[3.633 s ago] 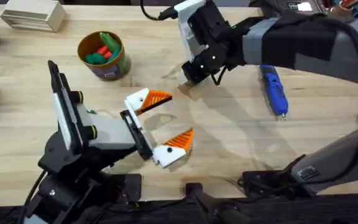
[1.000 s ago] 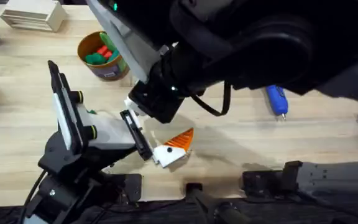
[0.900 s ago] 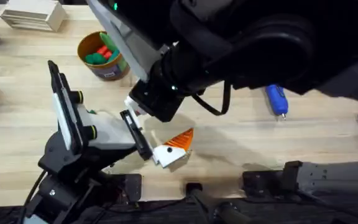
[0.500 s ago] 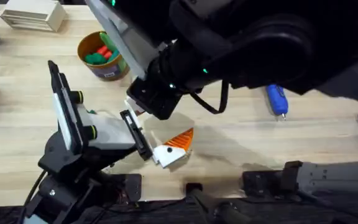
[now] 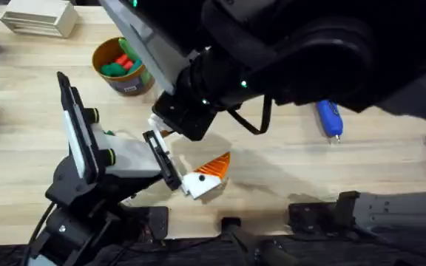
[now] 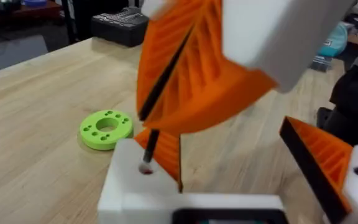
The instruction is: Pick up the gripper from the table and insert it into the empty holder that is missing its gripper. Then pick up a screw, insert it into the mounting hole, and use the screwdriver to tighten it. Finally, clean up the table by picking up the vegetable and placing it into the bucket.
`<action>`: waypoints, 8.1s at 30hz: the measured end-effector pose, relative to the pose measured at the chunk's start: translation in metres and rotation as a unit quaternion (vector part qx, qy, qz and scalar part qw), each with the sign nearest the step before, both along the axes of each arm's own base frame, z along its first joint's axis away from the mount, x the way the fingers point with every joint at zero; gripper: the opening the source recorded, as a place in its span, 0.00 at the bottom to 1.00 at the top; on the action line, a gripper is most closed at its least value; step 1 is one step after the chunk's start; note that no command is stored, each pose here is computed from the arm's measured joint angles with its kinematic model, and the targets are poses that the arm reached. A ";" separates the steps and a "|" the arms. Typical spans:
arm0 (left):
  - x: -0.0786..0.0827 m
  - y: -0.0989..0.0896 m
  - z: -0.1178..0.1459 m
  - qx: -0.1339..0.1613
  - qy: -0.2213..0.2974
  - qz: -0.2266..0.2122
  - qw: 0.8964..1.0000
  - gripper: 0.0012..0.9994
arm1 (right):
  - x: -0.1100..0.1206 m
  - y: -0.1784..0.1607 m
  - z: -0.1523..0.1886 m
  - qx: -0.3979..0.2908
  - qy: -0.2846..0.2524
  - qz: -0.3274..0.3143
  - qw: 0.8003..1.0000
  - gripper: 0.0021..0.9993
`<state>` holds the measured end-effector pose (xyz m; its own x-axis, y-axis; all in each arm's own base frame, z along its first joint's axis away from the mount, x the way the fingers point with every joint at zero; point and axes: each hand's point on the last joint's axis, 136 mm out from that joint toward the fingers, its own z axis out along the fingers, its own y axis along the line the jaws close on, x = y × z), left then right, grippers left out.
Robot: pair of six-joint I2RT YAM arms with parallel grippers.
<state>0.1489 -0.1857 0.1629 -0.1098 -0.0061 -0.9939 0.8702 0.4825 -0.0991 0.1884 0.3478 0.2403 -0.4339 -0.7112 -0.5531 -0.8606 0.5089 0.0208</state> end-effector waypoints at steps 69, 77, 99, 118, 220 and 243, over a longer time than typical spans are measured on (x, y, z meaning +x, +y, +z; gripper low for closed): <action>0.000 0.000 0.000 -0.002 0.006 -0.001 1.000 0.99 | 0.015 -0.018 -0.010 -0.046 -0.014 -0.013 0.999 0.91; -0.001 0.000 0.000 -0.001 0.004 -0.002 1.000 0.99 | 0.017 -0.083 0.022 -0.036 0.004 -0.087 0.996 0.91; 0.002 0.001 0.000 0.002 -0.002 0.005 1.000 0.01 | -0.052 -0.216 0.009 0.085 0.001 -0.249 0.965 0.92; 0.004 0.002 -0.001 0.003 -0.002 0.014 1.000 0.01 | 0.098 -0.375 -0.061 -0.052 0.008 -0.558 0.828 0.99; 0.008 0.005 -0.001 0.003 -0.003 0.026 1.000 0.01 | 0.017 -0.023 0.130 0.509 -0.199 0.058 0.836 0.03; 0.009 0.005 -0.001 0.004 -0.002 0.029 1.000 0.01 | 0.011 -0.010 0.117 0.503 -0.174 0.067 0.844 0.03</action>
<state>0.1576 -0.1807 0.1618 -0.1062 -0.0046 -0.9943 0.8411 0.5329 -0.0923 0.1999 0.3374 0.3569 -0.0729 0.1636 -0.9838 -0.9521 0.2823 0.1175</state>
